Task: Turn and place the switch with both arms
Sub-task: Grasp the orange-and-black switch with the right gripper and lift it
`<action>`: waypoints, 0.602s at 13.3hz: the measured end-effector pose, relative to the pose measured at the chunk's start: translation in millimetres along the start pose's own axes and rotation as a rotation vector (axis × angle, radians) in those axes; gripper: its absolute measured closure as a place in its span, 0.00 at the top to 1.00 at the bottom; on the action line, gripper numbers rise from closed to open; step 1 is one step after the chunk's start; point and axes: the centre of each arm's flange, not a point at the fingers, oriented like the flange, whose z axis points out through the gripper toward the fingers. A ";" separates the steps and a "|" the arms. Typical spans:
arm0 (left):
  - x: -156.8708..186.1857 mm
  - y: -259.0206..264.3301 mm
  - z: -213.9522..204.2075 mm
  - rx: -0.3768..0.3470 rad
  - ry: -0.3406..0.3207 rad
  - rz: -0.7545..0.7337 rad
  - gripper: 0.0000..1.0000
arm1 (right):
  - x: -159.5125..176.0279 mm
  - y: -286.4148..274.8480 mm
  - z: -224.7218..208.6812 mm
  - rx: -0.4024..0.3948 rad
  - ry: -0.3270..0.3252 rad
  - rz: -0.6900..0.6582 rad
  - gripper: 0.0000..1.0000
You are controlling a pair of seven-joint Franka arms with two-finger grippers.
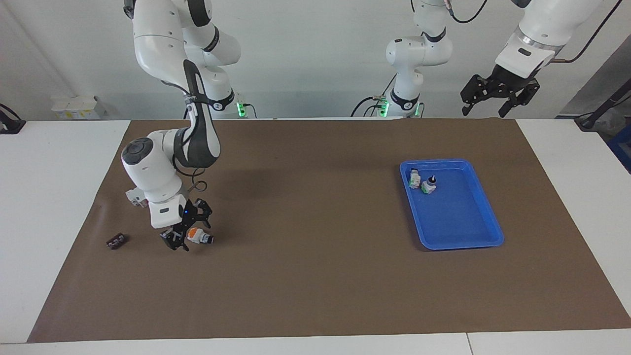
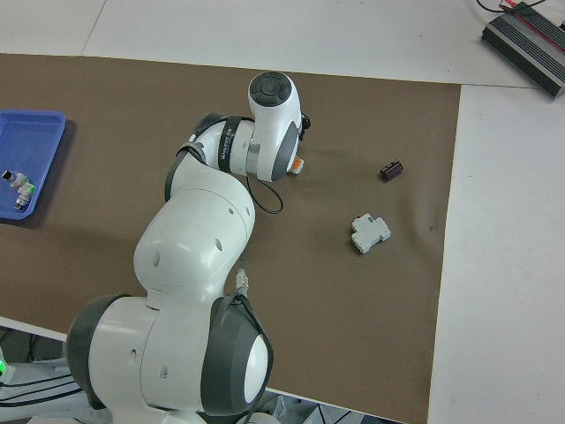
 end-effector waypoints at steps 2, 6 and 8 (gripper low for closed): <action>-0.8 0.3 1.7 0.000 -0.004 0.000 1.00 | -2.5 -2.7 5.1 0.009 -0.006 -0.017 0.89; -3.2 4.4 3.3 0.001 -0.010 0.008 1.00 | -8.8 -6.3 11.3 0.022 -0.017 -0.013 0.59; -4.8 3.0 6.7 0.001 -0.017 0.005 1.00 | -10.8 -6.7 12.6 0.021 -0.028 -0.024 0.50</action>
